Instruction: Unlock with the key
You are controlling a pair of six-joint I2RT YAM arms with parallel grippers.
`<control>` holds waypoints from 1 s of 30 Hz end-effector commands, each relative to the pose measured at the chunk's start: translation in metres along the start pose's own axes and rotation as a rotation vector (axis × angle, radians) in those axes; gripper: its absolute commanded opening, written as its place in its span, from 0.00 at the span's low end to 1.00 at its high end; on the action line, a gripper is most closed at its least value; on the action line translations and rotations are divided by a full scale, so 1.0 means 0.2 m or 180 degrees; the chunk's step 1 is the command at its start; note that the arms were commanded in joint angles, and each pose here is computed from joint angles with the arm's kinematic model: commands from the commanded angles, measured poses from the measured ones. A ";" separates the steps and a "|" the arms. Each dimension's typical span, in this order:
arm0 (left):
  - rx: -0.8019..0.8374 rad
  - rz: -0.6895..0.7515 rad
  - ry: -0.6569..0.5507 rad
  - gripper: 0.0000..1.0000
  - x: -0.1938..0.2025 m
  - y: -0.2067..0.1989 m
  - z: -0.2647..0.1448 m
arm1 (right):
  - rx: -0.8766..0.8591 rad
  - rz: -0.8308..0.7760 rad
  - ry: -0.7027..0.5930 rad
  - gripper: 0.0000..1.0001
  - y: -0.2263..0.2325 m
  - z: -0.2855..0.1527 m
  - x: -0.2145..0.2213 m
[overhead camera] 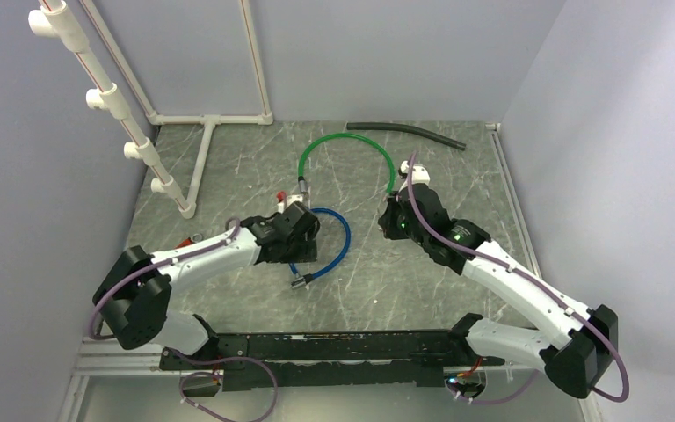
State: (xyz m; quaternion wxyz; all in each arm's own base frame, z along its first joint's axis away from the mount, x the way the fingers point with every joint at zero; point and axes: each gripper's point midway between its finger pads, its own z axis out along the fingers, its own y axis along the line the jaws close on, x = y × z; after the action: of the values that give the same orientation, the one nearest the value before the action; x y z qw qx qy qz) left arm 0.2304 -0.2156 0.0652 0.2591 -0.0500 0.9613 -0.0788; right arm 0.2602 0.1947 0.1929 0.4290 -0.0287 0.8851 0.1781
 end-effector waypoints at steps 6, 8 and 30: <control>0.1199 0.2082 0.0401 0.69 0.03 -0.36 -0.19 | 0.0124 0.0027 -0.0200 0.00 -0.07 -0.06 -0.04; 0.0920 0.2279 0.0631 0.67 0.08 -0.31 -0.11 | 0.0140 0.0033 -0.0213 0.00 -0.09 -0.07 -0.03; -0.0362 0.2318 0.1228 0.22 0.32 -0.10 0.15 | 0.0151 0.0000 -0.0265 0.00 -0.10 -0.09 -0.08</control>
State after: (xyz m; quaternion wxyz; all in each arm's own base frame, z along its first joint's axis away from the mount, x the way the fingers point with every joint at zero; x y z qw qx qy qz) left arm 0.1956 -0.2582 0.0170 0.0950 0.3253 0.9407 0.0126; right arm 0.2503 0.1665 0.1902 0.4404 -0.0133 0.8842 0.1553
